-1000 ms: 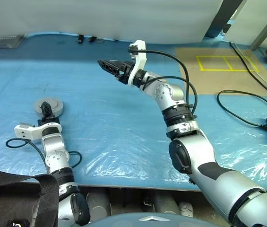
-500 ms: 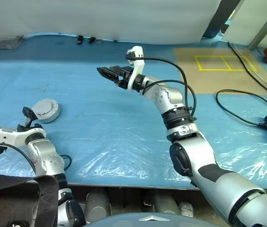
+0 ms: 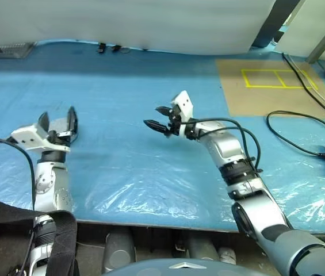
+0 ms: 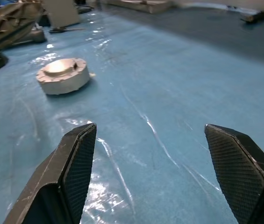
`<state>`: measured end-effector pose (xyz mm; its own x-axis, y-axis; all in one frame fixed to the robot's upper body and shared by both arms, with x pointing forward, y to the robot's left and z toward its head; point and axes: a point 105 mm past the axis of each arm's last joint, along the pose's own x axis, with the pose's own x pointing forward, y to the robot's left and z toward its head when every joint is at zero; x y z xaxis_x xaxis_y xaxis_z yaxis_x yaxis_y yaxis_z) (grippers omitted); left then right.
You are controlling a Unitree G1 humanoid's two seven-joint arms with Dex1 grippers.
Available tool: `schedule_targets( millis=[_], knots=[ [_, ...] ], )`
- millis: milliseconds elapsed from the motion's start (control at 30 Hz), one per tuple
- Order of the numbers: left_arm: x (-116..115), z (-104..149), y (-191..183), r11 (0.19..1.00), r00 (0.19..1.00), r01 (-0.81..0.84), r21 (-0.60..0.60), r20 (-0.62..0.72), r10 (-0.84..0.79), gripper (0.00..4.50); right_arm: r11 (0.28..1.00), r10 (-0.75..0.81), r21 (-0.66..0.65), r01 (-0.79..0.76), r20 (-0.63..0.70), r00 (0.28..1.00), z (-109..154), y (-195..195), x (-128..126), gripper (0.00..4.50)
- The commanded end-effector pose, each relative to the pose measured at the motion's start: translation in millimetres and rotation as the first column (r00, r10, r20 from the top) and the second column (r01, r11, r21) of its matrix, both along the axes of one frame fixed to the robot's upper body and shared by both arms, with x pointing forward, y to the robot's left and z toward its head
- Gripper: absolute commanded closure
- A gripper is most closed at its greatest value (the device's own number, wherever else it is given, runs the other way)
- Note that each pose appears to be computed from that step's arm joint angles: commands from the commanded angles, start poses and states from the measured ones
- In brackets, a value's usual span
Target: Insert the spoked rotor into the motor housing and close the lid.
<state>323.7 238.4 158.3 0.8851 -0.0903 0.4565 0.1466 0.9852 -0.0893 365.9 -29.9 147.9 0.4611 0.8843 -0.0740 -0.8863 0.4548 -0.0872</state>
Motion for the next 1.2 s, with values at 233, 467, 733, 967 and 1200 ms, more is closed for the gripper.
schedule_targets(
  millis=[233, 467, 733, 967, 1200],
  knots=[
    [-22.9, 0.9, -61.8, 0.888, 0.907, 0.421, 0.187, -0.109, -0.407, 0.00, 0.988, 0.156, 0.020, -0.155, -0.034, 0.987, 8.6, -21.4, -31.1, 0.04],
    [-20.9, -9.9, -74.6, 0.858, 0.876, 0.480, 0.183, -0.153, -0.458, 0.00, 0.987, 0.158, -0.001, -0.159, -0.047, 0.986, 2.0, -25.9, -34.9, 0.04],
    [-17.0, -19.9, -76.4, 0.848, 0.870, 0.489, 0.204, -0.190, -0.455, 0.00, 0.990, 0.141, 0.008, -0.141, -0.072, 0.987, -0.9, -29.2, -42.1, 0.04],
    [-14.9, -21.2, -69.5, 0.852, 0.877, 0.473, 0.225, -0.208, -0.432, 0.00, 0.994, 0.110, -0.021, -0.111, -0.048, 0.993, -6.0, -25.0, -37.1, 0.04],
    [-17.7, -20.0, -73.3, 0.856, 0.883, 0.463, 0.232, -0.203, -0.423, 0.00, 0.988, 0.151, -0.011, -0.152, -0.052, 0.987, -7.1, -17.2, -43.4, 0.04]
  ],
)
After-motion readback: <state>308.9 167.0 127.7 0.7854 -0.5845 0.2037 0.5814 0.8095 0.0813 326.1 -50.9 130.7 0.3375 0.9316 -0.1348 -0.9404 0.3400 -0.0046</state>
